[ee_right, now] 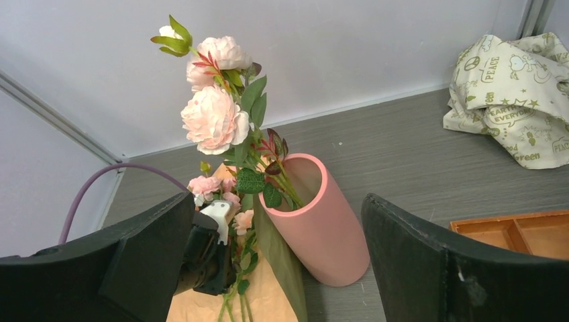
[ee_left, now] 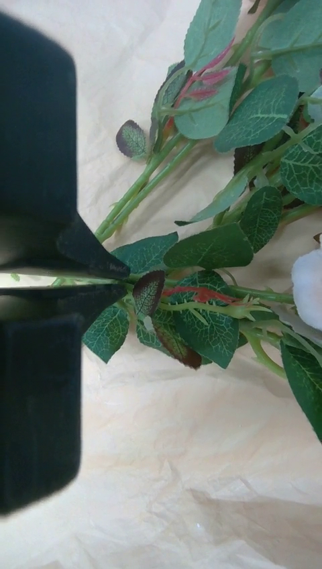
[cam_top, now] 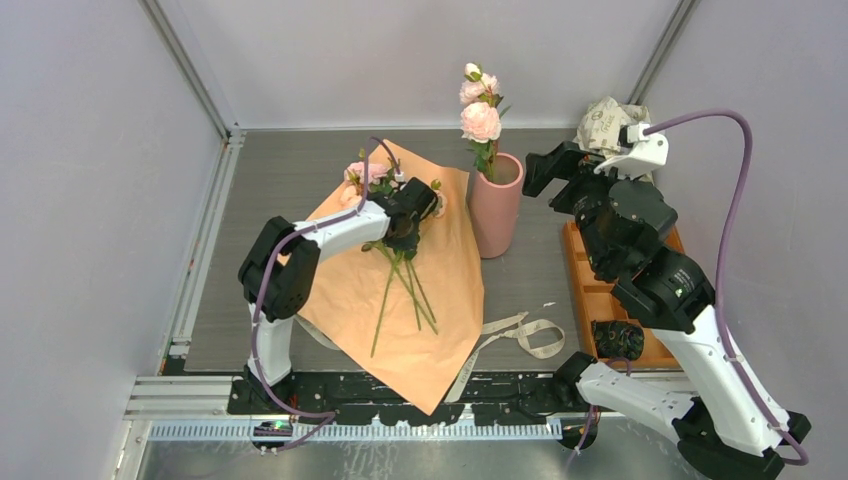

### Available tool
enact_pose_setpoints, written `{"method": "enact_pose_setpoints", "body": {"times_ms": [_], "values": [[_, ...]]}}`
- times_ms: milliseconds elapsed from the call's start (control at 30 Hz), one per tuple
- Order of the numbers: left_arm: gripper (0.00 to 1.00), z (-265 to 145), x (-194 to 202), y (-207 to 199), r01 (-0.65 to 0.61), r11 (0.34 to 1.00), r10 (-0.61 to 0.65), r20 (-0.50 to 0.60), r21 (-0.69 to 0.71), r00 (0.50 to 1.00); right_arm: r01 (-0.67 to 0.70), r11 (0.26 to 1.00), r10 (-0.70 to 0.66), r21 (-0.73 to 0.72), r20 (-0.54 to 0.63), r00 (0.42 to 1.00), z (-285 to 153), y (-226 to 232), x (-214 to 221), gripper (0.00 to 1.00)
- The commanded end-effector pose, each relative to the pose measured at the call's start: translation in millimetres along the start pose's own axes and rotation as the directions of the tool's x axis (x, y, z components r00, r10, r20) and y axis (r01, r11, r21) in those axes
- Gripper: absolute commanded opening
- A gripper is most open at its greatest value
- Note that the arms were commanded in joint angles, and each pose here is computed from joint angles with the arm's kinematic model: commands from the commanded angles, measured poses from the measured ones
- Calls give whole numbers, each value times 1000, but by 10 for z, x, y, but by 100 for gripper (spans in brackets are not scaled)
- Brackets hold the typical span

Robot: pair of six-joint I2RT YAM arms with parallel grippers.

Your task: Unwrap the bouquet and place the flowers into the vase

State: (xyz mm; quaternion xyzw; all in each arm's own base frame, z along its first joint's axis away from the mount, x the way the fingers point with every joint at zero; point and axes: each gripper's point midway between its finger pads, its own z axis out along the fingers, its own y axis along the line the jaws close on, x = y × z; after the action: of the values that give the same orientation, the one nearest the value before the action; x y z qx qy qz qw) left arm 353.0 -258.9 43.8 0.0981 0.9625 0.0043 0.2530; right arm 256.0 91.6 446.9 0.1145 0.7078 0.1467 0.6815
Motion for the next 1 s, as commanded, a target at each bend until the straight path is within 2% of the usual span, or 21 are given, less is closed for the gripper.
{"method": "enact_pose_setpoints", "body": {"times_ms": [0,67,267,300,367,500,633,800,967], "values": [[16,56,15,69,-10,1000,10,-19,-3,1000,-27,1000,27,-12,18,999,-43,-1,-53,100],[22,93,44,71,-13,1000,13,-34,-6,999,-29,1000,29,-11,18,999,-48,-7,-48,99],[29,197,155,32,-11,1000,11,-77,4,997,-31,999,31,-12,18,999,-64,-17,-50,100],[28,198,156,25,-8,1000,9,-76,7,997,-31,999,31,-10,18,999,-64,-24,-49,100],[17,205,165,8,-9,1000,10,-79,17,997,-31,999,31,-9,17,999,-66,-29,-39,99],[1,201,163,2,-11,1000,13,-82,29,997,-30,1000,30,-6,12,999,-50,-27,-11,99],[0,122,118,41,8,999,-5,-72,38,997,-32,999,32,-7,7,999,-48,-23,4,100],[0,-311,-113,156,55,997,-55,13,45,998,-38,999,38,2,13,999,-70,-58,-6,99],[0,-1055,-476,335,103,993,-112,169,64,979,-46,999,46,8,17,999,-69,-73,8,99]]}}
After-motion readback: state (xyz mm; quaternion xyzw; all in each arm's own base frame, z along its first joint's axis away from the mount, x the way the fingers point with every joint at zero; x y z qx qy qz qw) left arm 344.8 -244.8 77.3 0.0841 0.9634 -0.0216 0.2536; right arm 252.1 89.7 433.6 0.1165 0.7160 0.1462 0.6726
